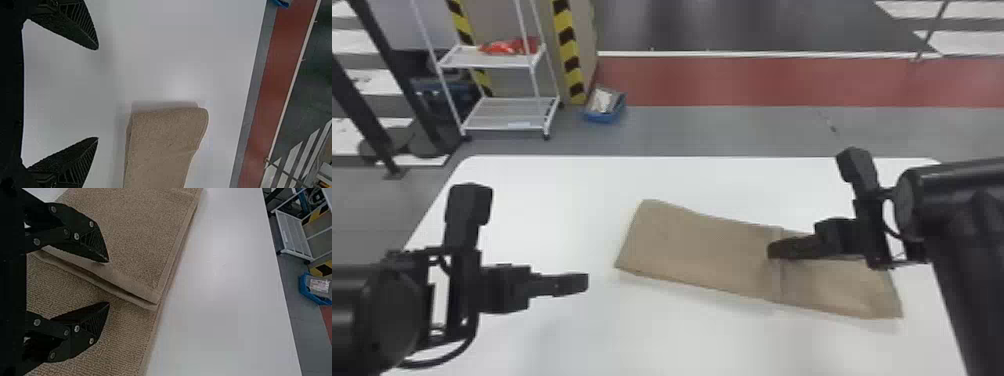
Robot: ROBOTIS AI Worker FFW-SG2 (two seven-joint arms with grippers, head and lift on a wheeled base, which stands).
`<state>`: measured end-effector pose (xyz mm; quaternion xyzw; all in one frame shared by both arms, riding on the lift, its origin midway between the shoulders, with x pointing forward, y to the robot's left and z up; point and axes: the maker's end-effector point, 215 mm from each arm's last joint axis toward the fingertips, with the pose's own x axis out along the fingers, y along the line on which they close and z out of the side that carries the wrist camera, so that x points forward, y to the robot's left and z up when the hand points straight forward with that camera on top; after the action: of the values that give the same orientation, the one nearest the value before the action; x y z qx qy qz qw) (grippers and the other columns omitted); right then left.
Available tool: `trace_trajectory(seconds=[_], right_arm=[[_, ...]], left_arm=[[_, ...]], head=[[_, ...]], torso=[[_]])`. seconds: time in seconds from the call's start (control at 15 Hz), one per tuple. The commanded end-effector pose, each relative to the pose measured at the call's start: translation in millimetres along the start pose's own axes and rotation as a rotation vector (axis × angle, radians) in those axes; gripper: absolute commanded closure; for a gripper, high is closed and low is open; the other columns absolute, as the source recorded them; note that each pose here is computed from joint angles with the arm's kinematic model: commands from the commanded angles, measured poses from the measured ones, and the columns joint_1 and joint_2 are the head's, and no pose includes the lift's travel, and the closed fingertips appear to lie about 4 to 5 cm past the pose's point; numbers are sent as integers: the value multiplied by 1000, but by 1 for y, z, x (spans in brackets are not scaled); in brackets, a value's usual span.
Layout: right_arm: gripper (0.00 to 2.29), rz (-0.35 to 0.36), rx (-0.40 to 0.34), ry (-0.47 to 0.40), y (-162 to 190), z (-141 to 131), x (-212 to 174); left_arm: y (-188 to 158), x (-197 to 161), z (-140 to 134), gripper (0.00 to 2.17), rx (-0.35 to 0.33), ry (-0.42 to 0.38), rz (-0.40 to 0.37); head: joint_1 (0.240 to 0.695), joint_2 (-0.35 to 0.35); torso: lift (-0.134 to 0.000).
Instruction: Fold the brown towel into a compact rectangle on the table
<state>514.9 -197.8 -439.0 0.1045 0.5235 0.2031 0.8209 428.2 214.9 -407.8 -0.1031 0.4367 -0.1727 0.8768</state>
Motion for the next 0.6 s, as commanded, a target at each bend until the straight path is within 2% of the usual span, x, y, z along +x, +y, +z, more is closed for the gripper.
trace_trajectory(seconds=[0.0, 0.13, 0.2, 0.27, 0.53], right_arm=[[792, 6, 3, 6, 2, -1, 1], [829, 12, 4, 5, 3, -1, 1], [1052, 14, 5, 4, 3, -1, 0], [1119, 11, 6, 5, 2, -2, 1], [1183, 24, 15, 2, 4, -3, 1]], left_arm=[[3, -1, -3, 63, -9, 5, 2], [3, -1, -4, 63, -10, 6, 3], [3, -1, -5, 63, -11, 7, 3], [3, -1, -5, 66, -11, 7, 3], [4, 0, -7, 66, -13, 11, 3]], head=[[695, 19], [695, 24], [695, 25], [695, 26], [695, 27]], torso=[[-124], [-124], [-124], [-124], [-124]])
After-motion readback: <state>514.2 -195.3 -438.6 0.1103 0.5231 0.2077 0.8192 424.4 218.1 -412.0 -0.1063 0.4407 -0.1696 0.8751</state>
